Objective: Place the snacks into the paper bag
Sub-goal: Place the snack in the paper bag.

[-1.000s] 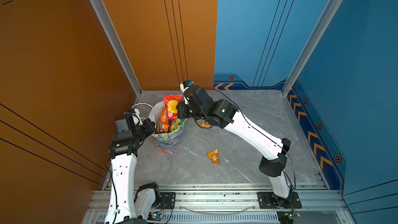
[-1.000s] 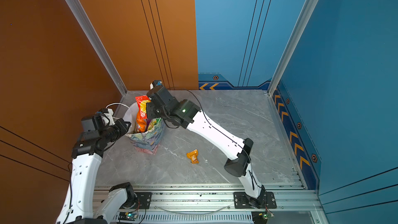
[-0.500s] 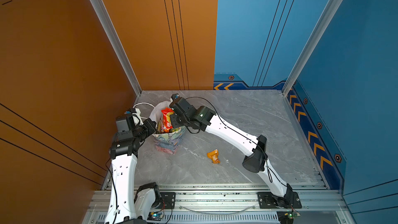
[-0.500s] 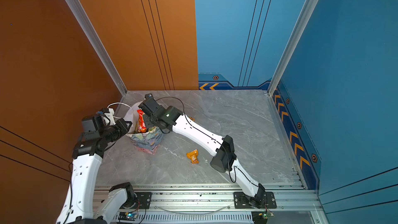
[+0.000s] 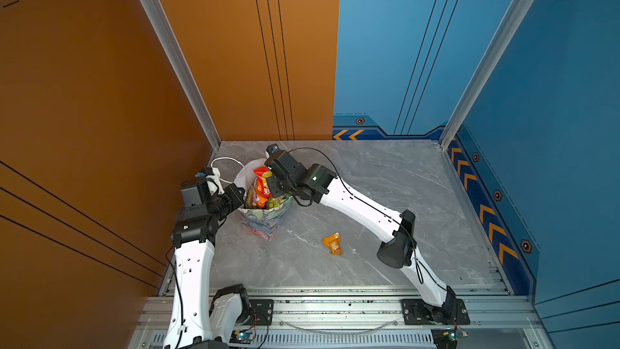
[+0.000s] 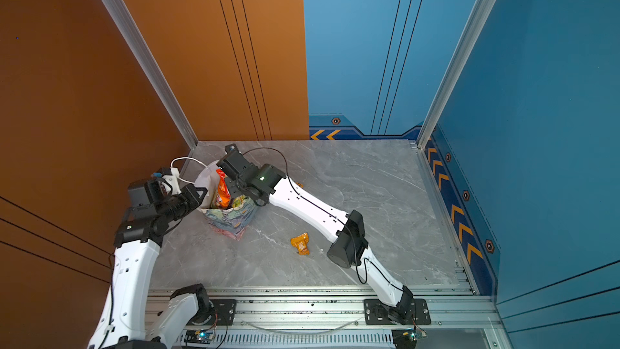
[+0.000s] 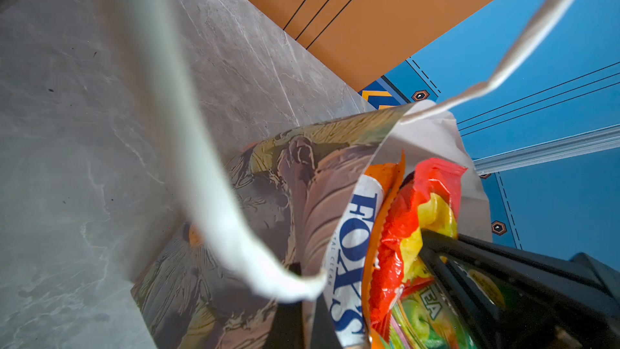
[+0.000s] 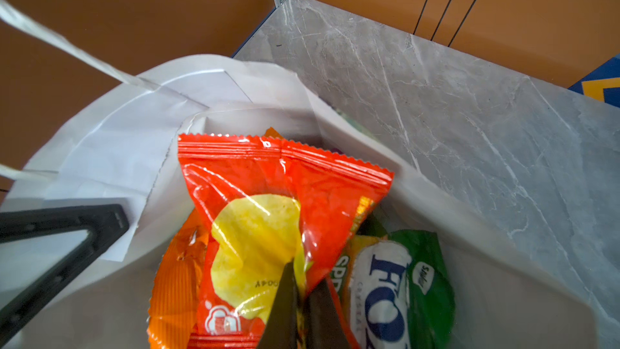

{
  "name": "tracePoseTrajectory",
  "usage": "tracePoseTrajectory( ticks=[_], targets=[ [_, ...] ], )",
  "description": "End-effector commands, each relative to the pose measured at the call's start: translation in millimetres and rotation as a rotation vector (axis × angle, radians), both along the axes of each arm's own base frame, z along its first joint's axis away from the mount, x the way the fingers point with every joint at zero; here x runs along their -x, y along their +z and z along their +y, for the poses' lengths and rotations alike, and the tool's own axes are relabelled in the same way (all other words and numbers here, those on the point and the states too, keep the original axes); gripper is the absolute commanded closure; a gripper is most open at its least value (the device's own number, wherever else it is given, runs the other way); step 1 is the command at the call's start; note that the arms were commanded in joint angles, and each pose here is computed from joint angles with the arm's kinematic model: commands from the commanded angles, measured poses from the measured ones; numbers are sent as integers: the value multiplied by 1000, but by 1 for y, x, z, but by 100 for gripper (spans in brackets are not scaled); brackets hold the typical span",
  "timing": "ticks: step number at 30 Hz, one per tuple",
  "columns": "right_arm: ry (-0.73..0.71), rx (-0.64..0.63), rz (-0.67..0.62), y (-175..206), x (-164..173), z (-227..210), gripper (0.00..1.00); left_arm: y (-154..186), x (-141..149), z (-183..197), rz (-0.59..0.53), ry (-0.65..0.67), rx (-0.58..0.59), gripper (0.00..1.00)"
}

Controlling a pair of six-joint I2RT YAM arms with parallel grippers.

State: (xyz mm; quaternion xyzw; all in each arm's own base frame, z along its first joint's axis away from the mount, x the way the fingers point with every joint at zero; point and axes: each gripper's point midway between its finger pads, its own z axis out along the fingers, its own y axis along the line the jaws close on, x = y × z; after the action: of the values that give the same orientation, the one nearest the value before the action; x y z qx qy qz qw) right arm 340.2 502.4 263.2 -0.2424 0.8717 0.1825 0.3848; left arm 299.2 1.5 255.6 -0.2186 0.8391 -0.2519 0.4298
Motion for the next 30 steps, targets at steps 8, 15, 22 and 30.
tracePoseTrajectory(
  ticks=[8, 15, 22, 30],
  targets=[
    [8, 27, 1, -8, -6, -2, 56, 37, -8, -8, -184, -64, -67, 100],
    [-12, -22, 23, 11, -6, -12, 41, 35, -9, -8, -174, -60, -61, 100],
    [-54, -126, 64, 32, -6, -16, 37, 36, -7, -10, -177, -61, -51, 100],
    [-43, -189, 120, 48, -2, -23, 36, 37, -6, -7, -171, -43, -55, 100]
  ],
)
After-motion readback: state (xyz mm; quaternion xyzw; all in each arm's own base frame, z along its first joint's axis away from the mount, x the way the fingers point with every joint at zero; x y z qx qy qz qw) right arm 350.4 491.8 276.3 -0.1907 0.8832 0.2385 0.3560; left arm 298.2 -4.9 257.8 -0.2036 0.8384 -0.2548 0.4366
